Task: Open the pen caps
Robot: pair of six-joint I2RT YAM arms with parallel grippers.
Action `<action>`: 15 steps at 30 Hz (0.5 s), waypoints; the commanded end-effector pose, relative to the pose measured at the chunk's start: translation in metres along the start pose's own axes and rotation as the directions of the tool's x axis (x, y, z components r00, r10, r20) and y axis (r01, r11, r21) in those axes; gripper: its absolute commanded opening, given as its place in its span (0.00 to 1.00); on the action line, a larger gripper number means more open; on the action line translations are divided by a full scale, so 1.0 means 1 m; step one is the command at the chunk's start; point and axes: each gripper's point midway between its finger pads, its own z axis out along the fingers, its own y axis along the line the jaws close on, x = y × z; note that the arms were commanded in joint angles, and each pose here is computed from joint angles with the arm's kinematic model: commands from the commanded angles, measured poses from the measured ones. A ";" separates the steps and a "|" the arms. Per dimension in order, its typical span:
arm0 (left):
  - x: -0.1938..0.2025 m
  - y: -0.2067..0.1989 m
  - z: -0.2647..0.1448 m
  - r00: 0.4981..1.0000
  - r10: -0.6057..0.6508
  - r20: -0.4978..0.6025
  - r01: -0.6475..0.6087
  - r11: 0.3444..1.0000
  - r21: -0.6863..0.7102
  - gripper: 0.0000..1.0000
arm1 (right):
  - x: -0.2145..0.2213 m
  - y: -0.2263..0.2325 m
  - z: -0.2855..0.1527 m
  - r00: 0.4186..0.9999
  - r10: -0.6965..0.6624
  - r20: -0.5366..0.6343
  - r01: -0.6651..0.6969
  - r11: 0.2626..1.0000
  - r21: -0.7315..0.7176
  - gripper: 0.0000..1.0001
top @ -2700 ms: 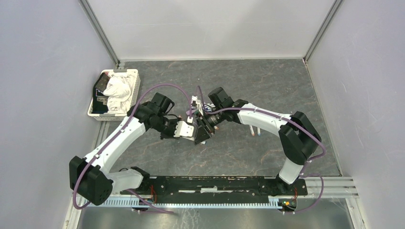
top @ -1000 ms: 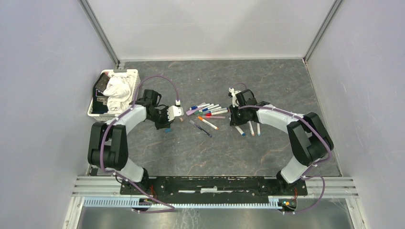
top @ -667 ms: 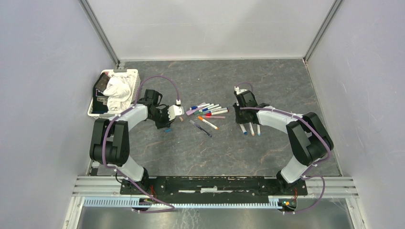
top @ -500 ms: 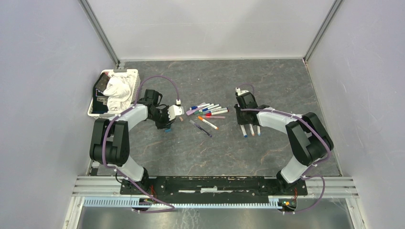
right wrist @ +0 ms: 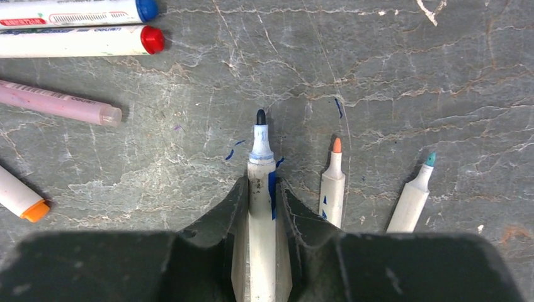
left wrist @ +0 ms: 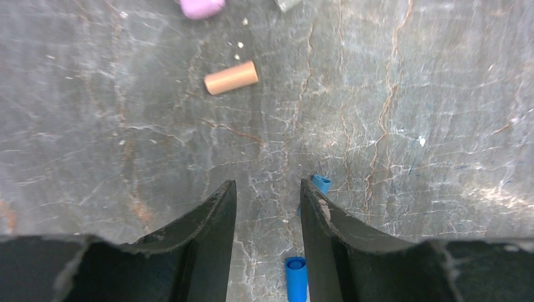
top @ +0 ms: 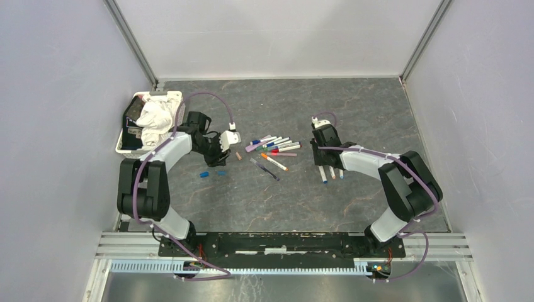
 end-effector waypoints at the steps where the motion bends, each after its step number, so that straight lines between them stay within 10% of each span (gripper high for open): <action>1: -0.044 0.011 -0.035 0.993 -0.024 0.115 0.029 0.999 -0.046 0.52 | -0.010 -0.011 -0.011 0.999 -0.035 0.019 0.034 0.998 0.046 0.22; 7: -0.076 0.014 -0.069 0.983 -0.050 0.178 0.064 0.995 -0.073 0.99 | -0.024 -0.010 -0.016 0.998 -0.050 0.028 0.048 0.997 0.053 0.32; 15: -0.098 0.030 -0.113 0.972 -0.137 0.189 0.175 0.963 -0.205 1.00 | -0.063 0.046 -0.043 0.975 -0.125 0.184 0.145 0.984 -0.101 0.42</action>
